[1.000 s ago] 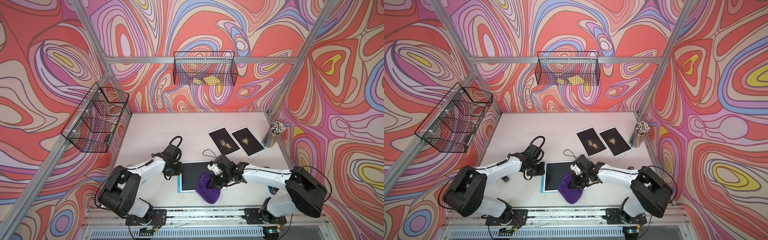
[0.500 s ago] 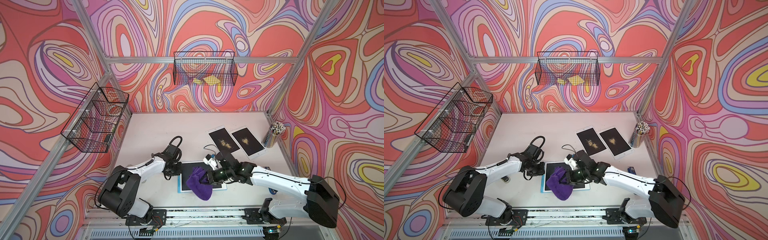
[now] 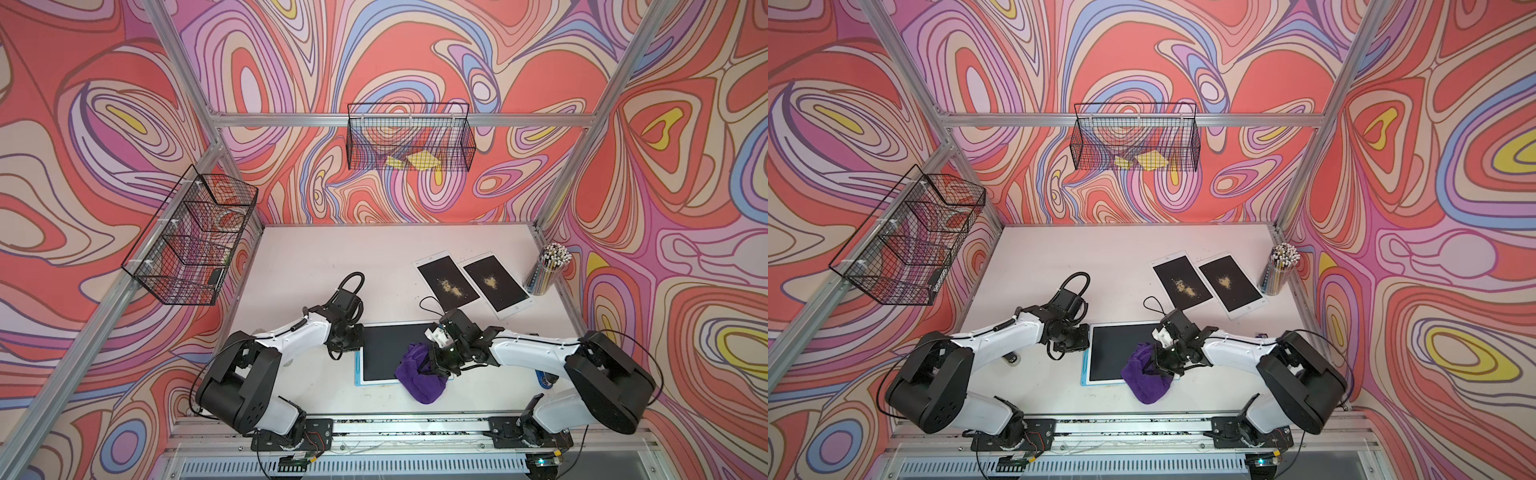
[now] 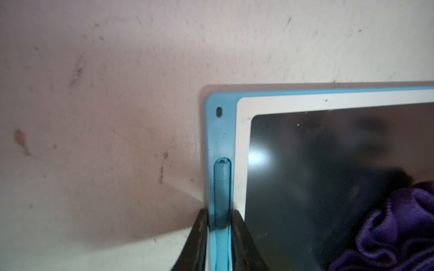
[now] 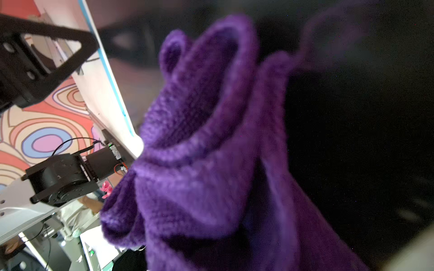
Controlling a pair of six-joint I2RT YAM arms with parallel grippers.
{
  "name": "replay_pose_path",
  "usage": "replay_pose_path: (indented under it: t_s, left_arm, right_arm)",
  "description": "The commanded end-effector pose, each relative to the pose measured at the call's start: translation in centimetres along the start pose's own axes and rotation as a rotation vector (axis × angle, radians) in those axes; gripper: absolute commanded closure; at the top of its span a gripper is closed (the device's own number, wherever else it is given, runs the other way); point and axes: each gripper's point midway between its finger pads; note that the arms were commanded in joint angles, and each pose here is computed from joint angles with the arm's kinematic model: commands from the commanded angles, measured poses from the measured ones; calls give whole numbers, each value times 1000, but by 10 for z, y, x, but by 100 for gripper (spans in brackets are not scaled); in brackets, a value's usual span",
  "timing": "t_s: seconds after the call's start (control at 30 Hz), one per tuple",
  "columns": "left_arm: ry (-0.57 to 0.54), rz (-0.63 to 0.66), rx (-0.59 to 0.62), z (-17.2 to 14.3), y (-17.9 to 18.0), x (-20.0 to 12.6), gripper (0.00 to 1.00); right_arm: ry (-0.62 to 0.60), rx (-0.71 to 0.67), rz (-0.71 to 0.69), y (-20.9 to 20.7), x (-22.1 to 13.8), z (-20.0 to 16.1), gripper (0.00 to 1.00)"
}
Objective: Wipe the drawing tablet
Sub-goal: Wipe the dirt from the drawing tablet.
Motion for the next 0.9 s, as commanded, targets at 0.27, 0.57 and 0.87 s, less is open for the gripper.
replay_pose_path:
  t_s: [0.27, 0.57, 0.87]
  left_arm:
    - [22, 26, -6, -10, 6, 0, 79]
    - [21, 16, -11, -9, 5, 2, 79]
    - [22, 13, -12, -9, 4, 3, 79]
  right_arm:
    - [119, -149, 289, 102, 2, -39, 100]
    - [-138, -37, 137, 39, -63, 28, 100]
    - [-54, -21, 157, 45, -15, 41, 100]
Point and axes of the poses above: each gripper's point midway between its finger pads, its own x axis out along the fingers, its own y axis along the line the jaws close on, z = x × y, and after that the axes turned 13 degrees about x, right-handed
